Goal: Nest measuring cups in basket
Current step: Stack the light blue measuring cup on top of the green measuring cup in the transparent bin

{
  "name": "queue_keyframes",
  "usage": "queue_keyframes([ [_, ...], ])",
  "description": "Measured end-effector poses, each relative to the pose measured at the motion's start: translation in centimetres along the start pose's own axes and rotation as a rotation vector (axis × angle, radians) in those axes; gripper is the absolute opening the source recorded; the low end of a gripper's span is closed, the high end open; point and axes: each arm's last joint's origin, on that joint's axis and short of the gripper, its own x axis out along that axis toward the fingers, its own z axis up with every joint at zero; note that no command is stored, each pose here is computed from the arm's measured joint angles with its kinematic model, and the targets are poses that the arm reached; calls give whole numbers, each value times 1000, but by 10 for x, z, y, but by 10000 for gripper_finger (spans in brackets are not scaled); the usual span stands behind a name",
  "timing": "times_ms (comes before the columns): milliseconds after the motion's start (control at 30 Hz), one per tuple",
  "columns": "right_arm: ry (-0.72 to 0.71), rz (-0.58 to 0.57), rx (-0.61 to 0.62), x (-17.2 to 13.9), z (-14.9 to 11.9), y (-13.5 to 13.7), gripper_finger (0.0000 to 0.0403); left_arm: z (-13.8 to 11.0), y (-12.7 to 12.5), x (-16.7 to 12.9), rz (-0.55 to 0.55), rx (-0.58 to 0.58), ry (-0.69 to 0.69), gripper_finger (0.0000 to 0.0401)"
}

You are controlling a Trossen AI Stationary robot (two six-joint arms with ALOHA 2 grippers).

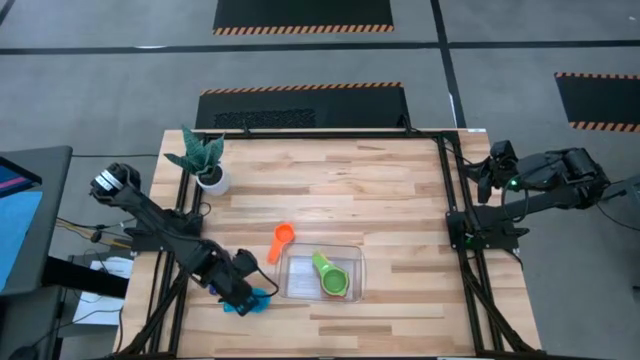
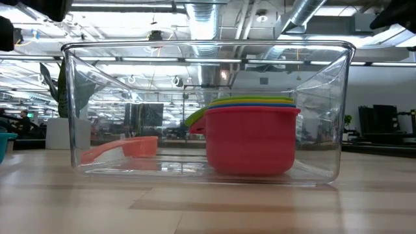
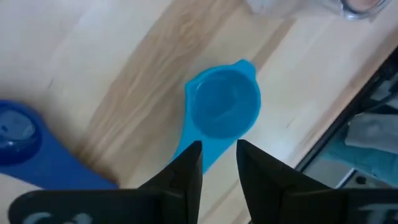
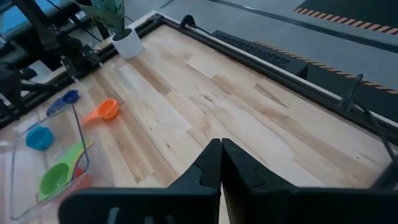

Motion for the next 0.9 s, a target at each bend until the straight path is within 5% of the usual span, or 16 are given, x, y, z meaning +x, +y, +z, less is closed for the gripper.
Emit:
queue_keyframes([
  [533,9,-1,-5,0,-1,-1,26,2,-10,54,119,21,-13,87],
  [900,6,1,-6,0,0,0,26,0,-10,52,109,-3,59,87],
])
